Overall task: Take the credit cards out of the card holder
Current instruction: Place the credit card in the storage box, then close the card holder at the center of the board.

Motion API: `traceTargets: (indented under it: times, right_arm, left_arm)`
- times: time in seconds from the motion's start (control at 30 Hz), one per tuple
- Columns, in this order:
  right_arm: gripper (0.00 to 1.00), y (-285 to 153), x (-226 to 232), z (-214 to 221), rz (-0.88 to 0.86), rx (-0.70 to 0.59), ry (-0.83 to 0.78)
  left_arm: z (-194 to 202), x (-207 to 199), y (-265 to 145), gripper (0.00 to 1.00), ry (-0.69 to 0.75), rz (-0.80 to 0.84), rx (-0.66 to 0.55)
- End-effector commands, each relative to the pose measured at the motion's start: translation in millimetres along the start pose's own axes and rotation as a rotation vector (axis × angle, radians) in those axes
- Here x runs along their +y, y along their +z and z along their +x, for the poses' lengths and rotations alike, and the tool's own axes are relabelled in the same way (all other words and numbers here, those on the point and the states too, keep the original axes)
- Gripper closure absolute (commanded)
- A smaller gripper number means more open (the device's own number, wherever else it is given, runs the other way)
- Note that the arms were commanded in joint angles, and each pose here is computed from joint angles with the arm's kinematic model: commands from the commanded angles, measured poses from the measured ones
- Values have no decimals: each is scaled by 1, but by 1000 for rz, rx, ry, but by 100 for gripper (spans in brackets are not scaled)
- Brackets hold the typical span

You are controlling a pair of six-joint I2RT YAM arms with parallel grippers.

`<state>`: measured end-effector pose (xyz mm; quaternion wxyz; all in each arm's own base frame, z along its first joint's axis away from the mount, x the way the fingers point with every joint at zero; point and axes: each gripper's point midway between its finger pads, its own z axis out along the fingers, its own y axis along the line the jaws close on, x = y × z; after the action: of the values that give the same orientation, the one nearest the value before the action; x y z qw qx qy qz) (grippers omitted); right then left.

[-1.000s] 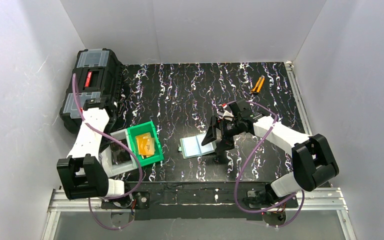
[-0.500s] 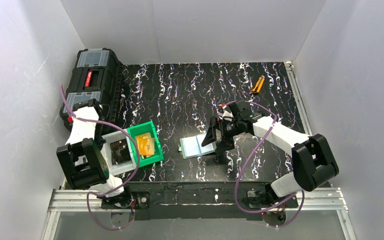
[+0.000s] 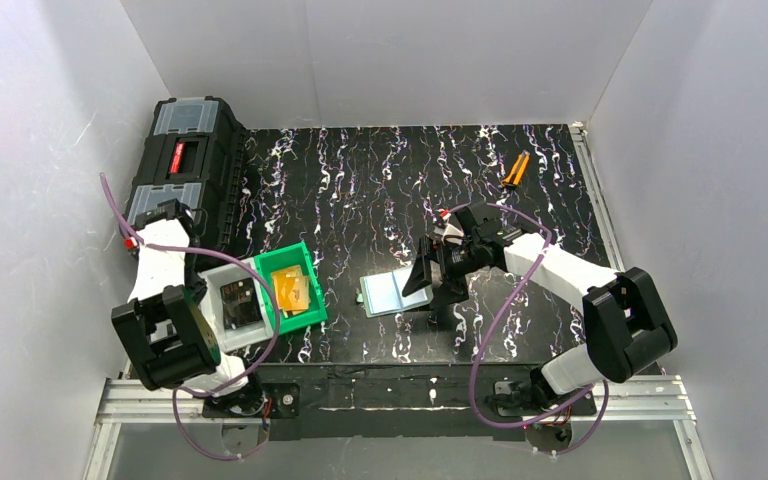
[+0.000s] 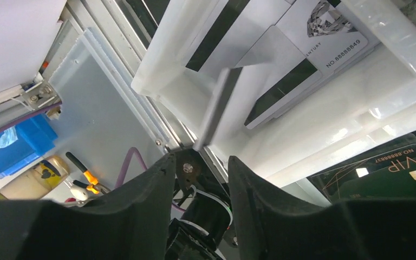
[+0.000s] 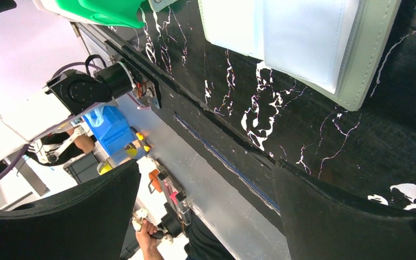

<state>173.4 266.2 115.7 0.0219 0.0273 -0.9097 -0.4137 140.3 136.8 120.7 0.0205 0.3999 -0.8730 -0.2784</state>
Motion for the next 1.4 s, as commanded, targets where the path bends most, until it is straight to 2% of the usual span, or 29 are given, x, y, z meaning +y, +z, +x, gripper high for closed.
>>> traceTargets:
  times: [0.0,0.3,0.5,0.67,0.83,1.03,1.1,1.23,1.37]
  right_arm:
    - [2,1,2,2,0,11,-26]
    - [1,0,-1,2,24,-2,-40]
    - [2,-1,-7,-5,73,-38,-47]
    - [2,-3,-13,-13,122,-87,-39]
    - [2,-10,-18,-24,178,-161,-32]
    - [2,-15,-32,-42,233,-234,16]
    - [5,-15,-35,-49,245,-254,24]
    - [14,-12,-36,-62,258,-277,34]
    - [30,-6,-30,-73,243,-280,55]
  left_arm:
    - [-2,8,-8,58,-43,15,-39]
    - [-8,12,-28,50,-77,93,-98]
    - [-13,1,-61,47,-76,242,-178]
    - [-10,-23,-94,45,2,328,-254]
    - [7,-72,-134,46,112,510,-292]
    - [52,-143,-180,47,311,716,-297]
    - [74,-169,-193,47,383,792,-280]
    - [120,-215,-204,49,534,900,-209]
    - [167,-251,-209,57,643,1010,-80]
